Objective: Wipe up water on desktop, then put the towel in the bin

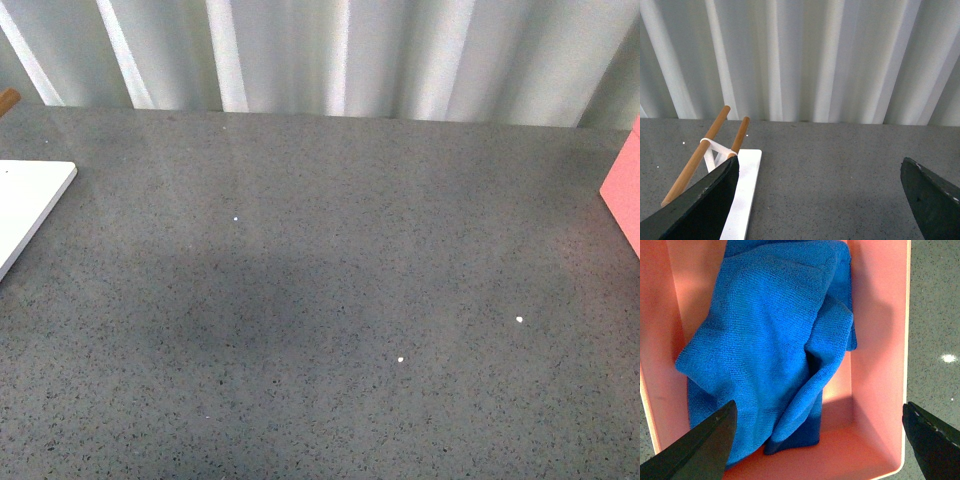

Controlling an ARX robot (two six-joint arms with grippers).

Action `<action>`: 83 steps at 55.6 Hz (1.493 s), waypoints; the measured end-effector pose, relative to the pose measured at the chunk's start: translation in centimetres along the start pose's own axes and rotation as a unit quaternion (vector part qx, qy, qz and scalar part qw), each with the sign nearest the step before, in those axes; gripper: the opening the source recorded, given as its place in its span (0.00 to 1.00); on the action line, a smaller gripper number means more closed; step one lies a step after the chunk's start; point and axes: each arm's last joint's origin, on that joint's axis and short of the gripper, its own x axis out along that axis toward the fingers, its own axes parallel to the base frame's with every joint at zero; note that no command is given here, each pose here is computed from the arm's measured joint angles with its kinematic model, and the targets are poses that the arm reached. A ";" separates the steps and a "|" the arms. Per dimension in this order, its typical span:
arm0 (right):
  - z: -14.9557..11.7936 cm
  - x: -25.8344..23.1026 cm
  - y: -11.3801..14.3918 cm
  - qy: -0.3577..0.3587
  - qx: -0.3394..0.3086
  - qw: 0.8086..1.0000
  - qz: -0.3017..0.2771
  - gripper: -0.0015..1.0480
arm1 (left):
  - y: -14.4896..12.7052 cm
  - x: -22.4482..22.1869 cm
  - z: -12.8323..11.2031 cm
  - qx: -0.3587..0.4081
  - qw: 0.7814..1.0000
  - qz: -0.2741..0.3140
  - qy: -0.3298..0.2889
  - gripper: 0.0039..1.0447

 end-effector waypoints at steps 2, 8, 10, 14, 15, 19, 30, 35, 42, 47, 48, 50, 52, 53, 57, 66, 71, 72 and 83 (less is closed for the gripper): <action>0.0 0.0 0.0 0.000 0.000 1.000 0.000 0.93 | 0.0 0.0 0.0 0.000 1.000 0.000 0.000 0.94; 0.0 0.0 0.0 0.000 0.000 1.000 0.000 0.93 | 0.0 0.0 0.0 0.000 1.000 0.000 0.000 0.94; 0.0 0.0 0.0 0.000 0.000 1.000 0.000 0.93 | 0.0 0.0 0.0 0.000 1.000 0.000 0.000 0.94; -0.6 1.1 0.7 -0.151 0.061 0.983 0.087 0.83 | 0.0 0.0 0.0 0.000 1.000 0.000 0.000 0.94; -1.0 1.4 1.1 -0.192 0.076 0.971 0.117 0.80 | 0.0 0.0 0.0 0.000 1.000 0.000 0.000 0.94; -3.8 1.9 3.3 -0.329 0.089 0.925 0.169 0.66 | 0.0 0.0 0.0 0.000 1.000 0.000 0.000 0.94; -7.9 -3.1 5.9 -0.569 0.077 0.808 0.132 0.27 | 0.0 0.0 0.0 0.000 1.000 0.000 0.000 0.94; -9.9 -3.1 6.9 -0.558 0.077 0.815 0.135 0.12 | 0.0 0.0 0.0 0.000 1.000 0.000 0.000 0.94; -12.1 -3.1 7.9 -0.548 0.080 0.822 0.135 0.03 | 0.0 0.0 0.0 0.000 1.000 0.000 0.000 0.94; -13.2 -3.7 8.3 -0.553 0.079 0.818 0.135 0.03 | 0.0 0.0 0.0 0.000 1.000 0.000 0.000 0.94; -13.5 -3.8 8.4 -0.554 0.079 0.818 0.136 0.03 | 0.0 0.0 0.0 0.000 1.000 0.000 0.000 0.94; -13.8 -3.9 8.6 -0.555 0.078 0.817 0.136 0.03 | 0.0 0.0 0.0 0.000 1.000 0.000 0.000 0.94; -14.2 -4.1 8.7 -0.555 0.078 0.817 0.137 0.03 | 0.0 0.0 0.0 0.000 1.000 0.000 0.000 0.94; -14.5 -4.1 8.8 -0.554 0.077 0.817 0.138 0.03 | 0.0 0.0 0.0 0.000 1.000 0.000 0.000 0.94; -15.3 -4.2 9.1 -0.552 0.078 0.819 0.138 0.03 | 0.0 0.0 0.0 0.000 1.000 0.000 0.000 0.94; -16.8 -4.6 9.5 -0.552 0.078 0.819 0.137 0.03 | 0.0 0.0 0.0 0.000 1.000 0.000 0.000 0.94; -17.8 -4.5 10.3 -0.555 0.083 0.818 0.130 0.03 | 0.0 0.0 0.0 0.000 1.000 0.000 0.000 0.94; -17.9 -4.4 10.4 -0.553 0.082 0.819 0.131 0.03 | 0.0 0.0 0.0 0.000 1.000 0.000 0.000 0.94; -19.2 -5.0 10.6 -0.553 0.076 0.818 0.138 0.03 | 0.0 0.0 0.0 0.000 1.000 0.000 0.000 0.94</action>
